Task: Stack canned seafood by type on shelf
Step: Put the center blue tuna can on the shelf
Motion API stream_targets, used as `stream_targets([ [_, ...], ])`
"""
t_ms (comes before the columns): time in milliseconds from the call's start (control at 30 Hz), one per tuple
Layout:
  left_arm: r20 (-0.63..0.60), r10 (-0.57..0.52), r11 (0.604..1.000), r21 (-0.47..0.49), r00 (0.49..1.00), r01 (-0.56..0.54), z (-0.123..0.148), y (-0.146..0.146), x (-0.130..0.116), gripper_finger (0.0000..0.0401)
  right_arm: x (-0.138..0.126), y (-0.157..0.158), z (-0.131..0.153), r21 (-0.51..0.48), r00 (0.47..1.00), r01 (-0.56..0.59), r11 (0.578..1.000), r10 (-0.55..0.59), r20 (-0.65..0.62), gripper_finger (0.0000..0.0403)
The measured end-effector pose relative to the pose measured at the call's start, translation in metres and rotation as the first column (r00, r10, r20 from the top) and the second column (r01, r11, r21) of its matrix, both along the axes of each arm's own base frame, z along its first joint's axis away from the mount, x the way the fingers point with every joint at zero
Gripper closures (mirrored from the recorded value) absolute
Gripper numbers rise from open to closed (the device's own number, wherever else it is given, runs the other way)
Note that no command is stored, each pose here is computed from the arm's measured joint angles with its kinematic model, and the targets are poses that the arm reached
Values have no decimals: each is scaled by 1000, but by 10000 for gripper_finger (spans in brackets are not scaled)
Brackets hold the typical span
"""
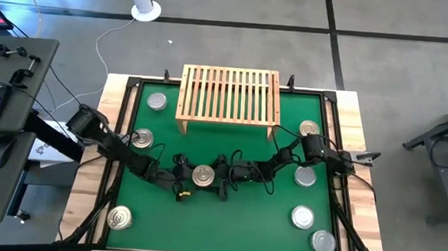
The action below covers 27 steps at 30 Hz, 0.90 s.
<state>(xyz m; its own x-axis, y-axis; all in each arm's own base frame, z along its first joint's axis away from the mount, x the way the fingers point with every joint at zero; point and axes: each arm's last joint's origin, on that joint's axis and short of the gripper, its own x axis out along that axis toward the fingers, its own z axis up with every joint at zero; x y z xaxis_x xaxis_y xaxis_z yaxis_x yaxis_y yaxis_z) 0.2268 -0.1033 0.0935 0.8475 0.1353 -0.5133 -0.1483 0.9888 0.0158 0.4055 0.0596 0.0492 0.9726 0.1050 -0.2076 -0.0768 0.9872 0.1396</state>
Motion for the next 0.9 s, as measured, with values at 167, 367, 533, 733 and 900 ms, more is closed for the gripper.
stream_targets([
  [167, -65, 18, 1000, 1, 998, -18, 9, 1, -11, 38, -7, 1, -4, -8, 997, 71, 997, -71, -20, 28],
  [367, -87, 64, 998, 4, 994, -64, 16, 2, -21, 38, -18, 12, 2, -59, 989, 120, 991, -124, -83, 29],
  [533, -59, 124, 992, 32, 990, -123, 24, 0, -30, 37, -28, 31, 29, -130, 978, 99, 986, -121, -168, 29],
  [733, 8, 146, 989, 25, 989, -146, 38, -6, -41, 36, -39, 55, 82, -178, 993, 23, 984, -43, -107, 29],
  [900, 51, 171, 985, 16, 984, -172, 48, -9, -52, 36, -44, 53, 135, -220, 1000, 27, 975, -24, 17, 29],
])
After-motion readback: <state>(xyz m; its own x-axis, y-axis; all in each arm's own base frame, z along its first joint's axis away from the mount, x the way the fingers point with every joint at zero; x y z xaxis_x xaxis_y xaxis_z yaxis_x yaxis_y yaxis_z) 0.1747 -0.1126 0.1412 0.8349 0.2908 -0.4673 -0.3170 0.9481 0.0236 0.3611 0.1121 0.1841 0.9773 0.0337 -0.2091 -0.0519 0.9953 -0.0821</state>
